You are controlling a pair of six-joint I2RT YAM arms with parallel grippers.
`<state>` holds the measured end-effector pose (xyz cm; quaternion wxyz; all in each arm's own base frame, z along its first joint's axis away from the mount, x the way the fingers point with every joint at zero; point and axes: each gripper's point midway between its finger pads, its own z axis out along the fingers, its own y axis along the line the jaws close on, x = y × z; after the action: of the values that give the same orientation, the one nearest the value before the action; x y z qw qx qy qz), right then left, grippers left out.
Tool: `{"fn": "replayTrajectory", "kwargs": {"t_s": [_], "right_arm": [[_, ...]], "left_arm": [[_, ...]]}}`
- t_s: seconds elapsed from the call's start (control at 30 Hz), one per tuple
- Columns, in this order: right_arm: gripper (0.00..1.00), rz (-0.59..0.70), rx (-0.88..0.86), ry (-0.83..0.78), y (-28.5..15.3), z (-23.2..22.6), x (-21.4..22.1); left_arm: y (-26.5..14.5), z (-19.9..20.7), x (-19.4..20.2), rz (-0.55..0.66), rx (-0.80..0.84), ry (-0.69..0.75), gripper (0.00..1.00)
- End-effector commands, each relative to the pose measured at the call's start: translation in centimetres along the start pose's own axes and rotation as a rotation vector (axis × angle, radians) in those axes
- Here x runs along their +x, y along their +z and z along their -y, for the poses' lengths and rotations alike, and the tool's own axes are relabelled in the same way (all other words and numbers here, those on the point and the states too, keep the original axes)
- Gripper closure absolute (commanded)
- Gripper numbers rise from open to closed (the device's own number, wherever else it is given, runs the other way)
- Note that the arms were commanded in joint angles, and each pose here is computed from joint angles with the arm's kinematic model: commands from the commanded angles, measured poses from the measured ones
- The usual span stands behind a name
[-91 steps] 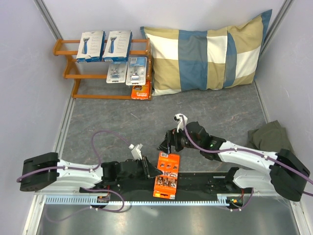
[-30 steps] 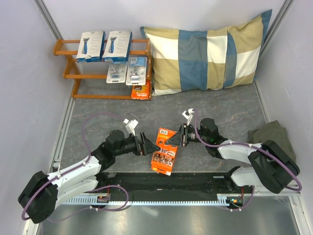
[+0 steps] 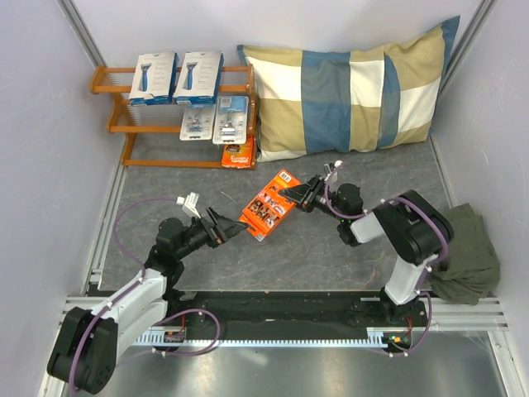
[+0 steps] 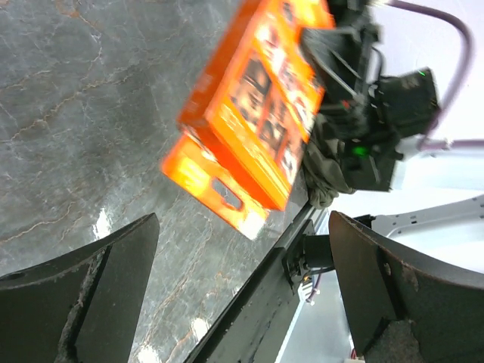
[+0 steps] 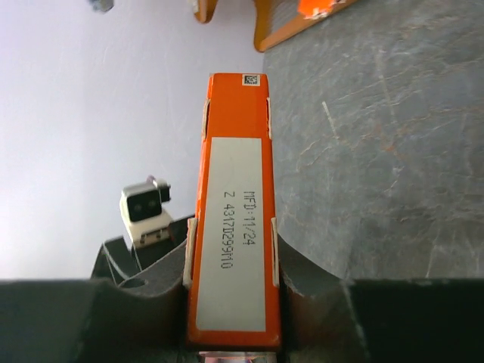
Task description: Place and organize the shaving razors onto the shelf
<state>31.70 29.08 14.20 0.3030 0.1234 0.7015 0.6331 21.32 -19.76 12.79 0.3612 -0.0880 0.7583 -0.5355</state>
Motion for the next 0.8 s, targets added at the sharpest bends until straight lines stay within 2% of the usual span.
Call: {"fn": "replayTrajectory", "kwargs": {"t_s": [0.0, 0.23, 0.57, 0.67, 0.77], "right_arm": [[0.97, 0.082, -0.434, -0.086, 0.2, -9.9, -2.5], [0.97, 0.078, -0.433, -0.090, 0.8, -10.0, -2.3], [0.97, 0.049, -0.438, -0.074, 1.6, -10.1, -0.7], [0.97, 0.048, -0.437, -0.073, 1.7, -10.1, -0.4], [0.97, 0.054, -0.437, -0.071, 1.9, -10.1, -0.5]], "left_arm": [[0.6, 1.4, -1.5, 0.038, 0.056, 0.009, 0.02], [1.4, 1.6, -1.7, 0.046, 0.112, -0.030, 0.19], [3.0, 3.3, -2.9, 0.042, 0.207, -0.045, 0.32], [3.3, 3.5, -2.9, 0.031, 0.221, -0.049, 0.46], [3.4, 3.5, -2.6, 0.019, 0.227, -0.058, 0.56]]}}
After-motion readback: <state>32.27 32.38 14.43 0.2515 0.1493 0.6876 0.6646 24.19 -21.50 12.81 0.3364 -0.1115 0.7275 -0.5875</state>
